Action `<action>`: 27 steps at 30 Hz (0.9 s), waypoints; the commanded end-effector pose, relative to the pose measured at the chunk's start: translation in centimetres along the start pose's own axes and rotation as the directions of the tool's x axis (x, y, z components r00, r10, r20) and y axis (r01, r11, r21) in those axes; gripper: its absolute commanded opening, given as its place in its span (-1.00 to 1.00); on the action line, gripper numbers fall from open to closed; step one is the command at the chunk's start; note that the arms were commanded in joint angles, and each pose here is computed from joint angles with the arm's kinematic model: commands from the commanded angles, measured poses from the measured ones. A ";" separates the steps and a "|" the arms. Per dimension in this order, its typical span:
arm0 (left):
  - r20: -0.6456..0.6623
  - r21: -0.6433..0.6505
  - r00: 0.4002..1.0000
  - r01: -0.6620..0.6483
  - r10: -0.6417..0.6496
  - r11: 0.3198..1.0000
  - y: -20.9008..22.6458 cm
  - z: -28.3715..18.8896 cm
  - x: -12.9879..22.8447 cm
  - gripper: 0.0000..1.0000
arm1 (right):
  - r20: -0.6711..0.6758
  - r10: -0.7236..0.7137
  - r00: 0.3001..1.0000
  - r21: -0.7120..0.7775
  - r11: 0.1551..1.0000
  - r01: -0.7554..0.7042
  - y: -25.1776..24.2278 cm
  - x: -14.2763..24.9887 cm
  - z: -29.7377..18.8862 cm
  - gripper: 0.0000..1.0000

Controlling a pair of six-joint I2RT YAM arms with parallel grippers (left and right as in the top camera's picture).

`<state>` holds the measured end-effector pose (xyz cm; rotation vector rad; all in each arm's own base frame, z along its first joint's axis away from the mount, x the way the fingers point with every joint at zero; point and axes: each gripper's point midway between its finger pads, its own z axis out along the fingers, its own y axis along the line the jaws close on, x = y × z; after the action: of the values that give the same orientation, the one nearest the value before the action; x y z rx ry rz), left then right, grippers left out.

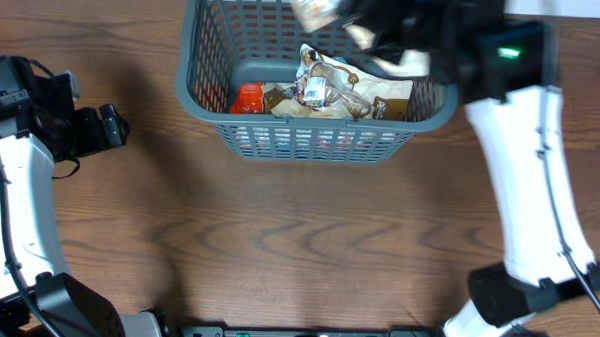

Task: Pack container
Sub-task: 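Lift the last Pantree bag into the basket and open the right gripper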

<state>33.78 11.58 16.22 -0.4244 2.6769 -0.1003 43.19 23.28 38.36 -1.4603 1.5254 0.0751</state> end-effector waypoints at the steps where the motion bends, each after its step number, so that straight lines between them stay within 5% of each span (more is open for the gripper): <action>1: 0.000 0.003 1.000 -0.007 0.007 1.000 -0.1 -0.2 0.1 0.97 | 0.056 -0.175 0.983 -0.059 0.982 0.179 2.0 -1.4 4.1 -0.98; 10: 0.001 0.003 1.000 -0.008 0.008 1.000 -0.1 -0.2 0.1 0.97 | -0.006 -0.111 0.994 -0.271 0.957 0.106 8.0 3.7 15.6 -0.98; 17: 0.001 0.003 1.000 -0.008 0.008 1.000 -0.1 -0.2 0.1 0.97 | -0.081 -0.008 0.997 -0.329 0.944 -0.019 10.3 7.3 19.7 -0.98; 18: 0.001 0.003 1.000 -0.008 0.008 1.000 -0.1 -0.2 0.1 0.97 | -0.088 0.014 0.996 -0.322 0.946 -0.042 10.2 7.6 20.0 -0.82; 20: 0.001 0.003 1.000 -0.008 0.008 1.000 -0.1 -0.2 0.1 0.97 | -0.099 0.080 0.992 -0.291 0.951 -0.106 9.4 7.7 20.2 -0.16; 21: 0.001 0.003 1.000 -0.007 0.007 1.000 -0.1 -0.2 0.1 0.97 | -0.101 0.116 0.988 -0.276 0.951 -0.140 9.0 7.5 20.2 0.99; 27: 0.001 0.003 1.000 -0.008 0.008 1.000 -0.1 -0.2 0.1 0.97 | -0.056 0.244 0.968 -0.178 0.952 -0.250 5.0 3.8 16.0 0.98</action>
<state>33.72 11.55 16.19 -0.4251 2.6797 -0.1019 49.47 32.87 17.61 -1.5779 1.7736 0.3274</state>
